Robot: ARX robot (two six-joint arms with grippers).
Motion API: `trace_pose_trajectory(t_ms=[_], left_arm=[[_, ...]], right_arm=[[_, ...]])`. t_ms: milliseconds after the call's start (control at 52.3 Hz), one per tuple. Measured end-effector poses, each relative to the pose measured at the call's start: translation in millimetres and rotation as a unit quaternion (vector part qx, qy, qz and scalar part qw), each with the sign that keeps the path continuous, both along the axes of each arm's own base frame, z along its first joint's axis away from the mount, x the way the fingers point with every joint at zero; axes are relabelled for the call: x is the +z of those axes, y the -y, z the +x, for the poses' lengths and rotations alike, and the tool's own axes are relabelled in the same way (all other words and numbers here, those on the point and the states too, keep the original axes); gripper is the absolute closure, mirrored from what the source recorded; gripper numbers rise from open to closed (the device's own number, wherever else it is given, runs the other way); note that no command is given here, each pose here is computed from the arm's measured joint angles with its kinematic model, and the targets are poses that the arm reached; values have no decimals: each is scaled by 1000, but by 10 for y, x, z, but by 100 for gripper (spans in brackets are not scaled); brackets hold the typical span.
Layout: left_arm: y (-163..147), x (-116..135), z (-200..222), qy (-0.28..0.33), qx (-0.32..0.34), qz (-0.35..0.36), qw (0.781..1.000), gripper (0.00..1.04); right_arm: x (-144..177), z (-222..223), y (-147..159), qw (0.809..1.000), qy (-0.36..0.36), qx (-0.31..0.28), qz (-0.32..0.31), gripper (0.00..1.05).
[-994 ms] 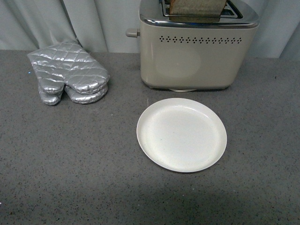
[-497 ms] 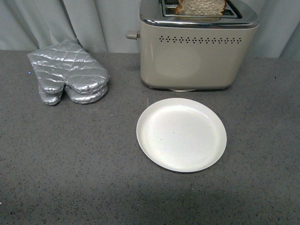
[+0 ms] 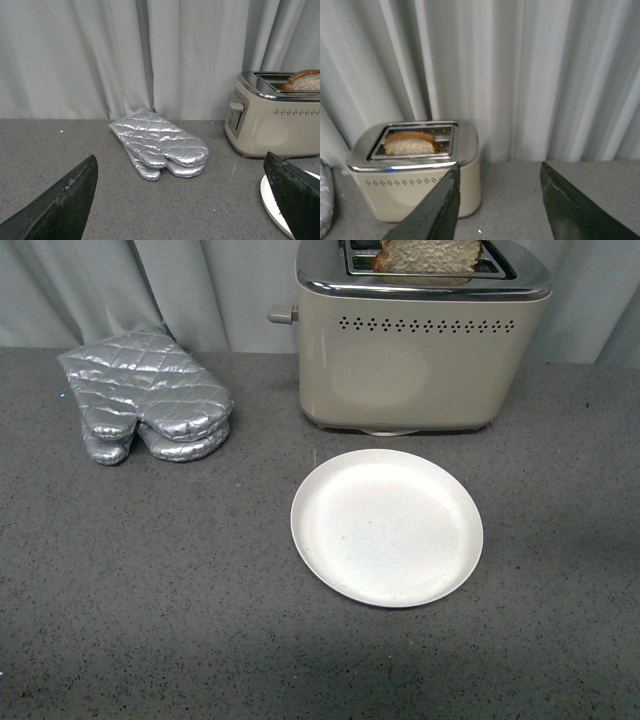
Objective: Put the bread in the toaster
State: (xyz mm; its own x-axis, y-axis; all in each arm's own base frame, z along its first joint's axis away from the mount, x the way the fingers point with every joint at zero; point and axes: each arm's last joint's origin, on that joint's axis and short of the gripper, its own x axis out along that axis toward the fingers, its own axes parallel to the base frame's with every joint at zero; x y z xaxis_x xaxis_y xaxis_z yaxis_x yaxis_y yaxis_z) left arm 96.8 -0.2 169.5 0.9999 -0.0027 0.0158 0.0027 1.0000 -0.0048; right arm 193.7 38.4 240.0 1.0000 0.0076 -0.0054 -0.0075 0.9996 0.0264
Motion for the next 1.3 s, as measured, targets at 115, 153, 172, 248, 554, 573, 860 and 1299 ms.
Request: trace_pose_trajectory(t_ms=[115,153,172,248,554,573,860,1299], left_arm=[[0,0,0,0,0,0,1000,7],[0,0,0,0,0,0,1000,7],[0,0,0,0,0,0,1000,7],[0,0,0,0,0,0,1000,7],[0,0,0,0,0,0,1000,7],[0,0,0,0,0,0,1000,7],[0,0,0,0,0,0,1000,7],[0,0,0,0,0,0,1000,7]], right_arm=[[-151,-109,87,1000,-5,-3,-8,79],[-178,-139,107,1000,-4,-3,-8,85],[-194,-160,119,1000,-2,-2,-9,88],[-254,-227,160,1000,-1,-1,-10,101],[-467,-443,281,1000,-1,0,-12,104],[-485,-461,309,1000,-1,9,-12,104],[-611,-634,383,1000,0,-4,-12,104],[-716,-792,383,1000,7,-4,-12,104]])
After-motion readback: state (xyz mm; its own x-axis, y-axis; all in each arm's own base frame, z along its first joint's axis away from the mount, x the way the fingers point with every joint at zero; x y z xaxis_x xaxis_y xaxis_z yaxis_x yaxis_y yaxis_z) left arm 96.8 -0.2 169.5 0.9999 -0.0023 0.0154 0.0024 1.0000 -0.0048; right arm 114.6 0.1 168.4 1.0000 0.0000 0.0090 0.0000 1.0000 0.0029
